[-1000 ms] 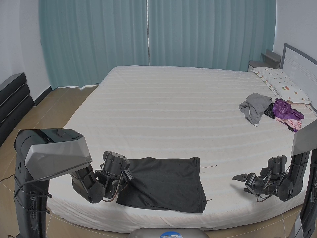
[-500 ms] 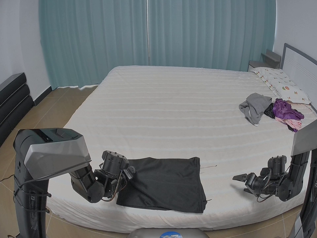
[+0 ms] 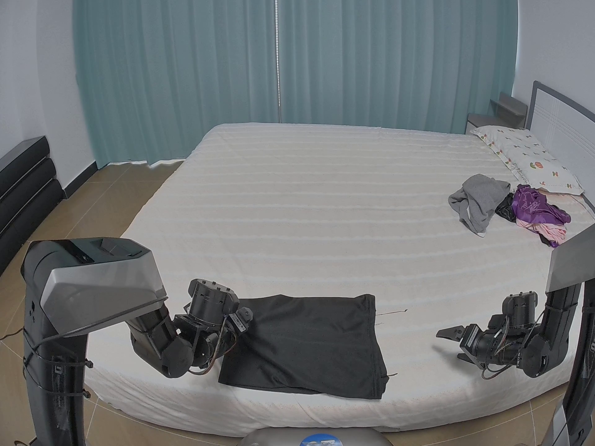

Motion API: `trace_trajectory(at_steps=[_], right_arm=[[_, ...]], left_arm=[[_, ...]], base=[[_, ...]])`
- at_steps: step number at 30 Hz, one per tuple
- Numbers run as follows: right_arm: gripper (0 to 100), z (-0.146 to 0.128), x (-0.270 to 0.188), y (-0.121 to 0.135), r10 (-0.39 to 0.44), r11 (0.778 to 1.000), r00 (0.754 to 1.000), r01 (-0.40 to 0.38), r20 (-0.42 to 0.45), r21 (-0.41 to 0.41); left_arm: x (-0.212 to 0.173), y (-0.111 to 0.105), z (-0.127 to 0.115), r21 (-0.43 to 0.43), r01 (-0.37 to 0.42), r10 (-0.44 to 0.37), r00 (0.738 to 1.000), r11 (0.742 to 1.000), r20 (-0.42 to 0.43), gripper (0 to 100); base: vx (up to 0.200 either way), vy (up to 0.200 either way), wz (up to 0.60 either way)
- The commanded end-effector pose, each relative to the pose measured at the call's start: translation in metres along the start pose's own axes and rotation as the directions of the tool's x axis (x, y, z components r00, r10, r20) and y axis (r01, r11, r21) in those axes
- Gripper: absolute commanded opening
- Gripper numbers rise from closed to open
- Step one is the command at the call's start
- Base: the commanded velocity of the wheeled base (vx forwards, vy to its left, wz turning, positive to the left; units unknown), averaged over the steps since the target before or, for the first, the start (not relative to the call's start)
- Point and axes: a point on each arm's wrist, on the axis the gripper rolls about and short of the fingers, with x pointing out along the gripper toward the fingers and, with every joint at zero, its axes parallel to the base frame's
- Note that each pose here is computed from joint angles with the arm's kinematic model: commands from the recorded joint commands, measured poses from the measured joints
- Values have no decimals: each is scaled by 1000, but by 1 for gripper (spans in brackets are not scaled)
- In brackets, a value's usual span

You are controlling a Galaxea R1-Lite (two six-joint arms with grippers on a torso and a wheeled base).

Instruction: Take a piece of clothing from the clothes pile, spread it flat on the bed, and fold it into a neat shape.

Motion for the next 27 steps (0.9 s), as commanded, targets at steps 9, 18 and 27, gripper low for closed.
trace_trajectory(at_steps=[9,18,27], right_arm=[[100,1,0,0,2,1000,1000,-2,2,8],[100,7,-29,19,50,997,995,-54,85,50],[100,-3,-116,69,221,975,919,-196,327,-107]], left_arm=[[-12,7,27,-155,15,-8,999,988,46,100],[-60,12,53,-231,83,-53,989,969,136,100],[-145,24,73,-157,288,-214,904,945,371,100]], base=[[0,0,0],[0,0,0],[0,0,0]])
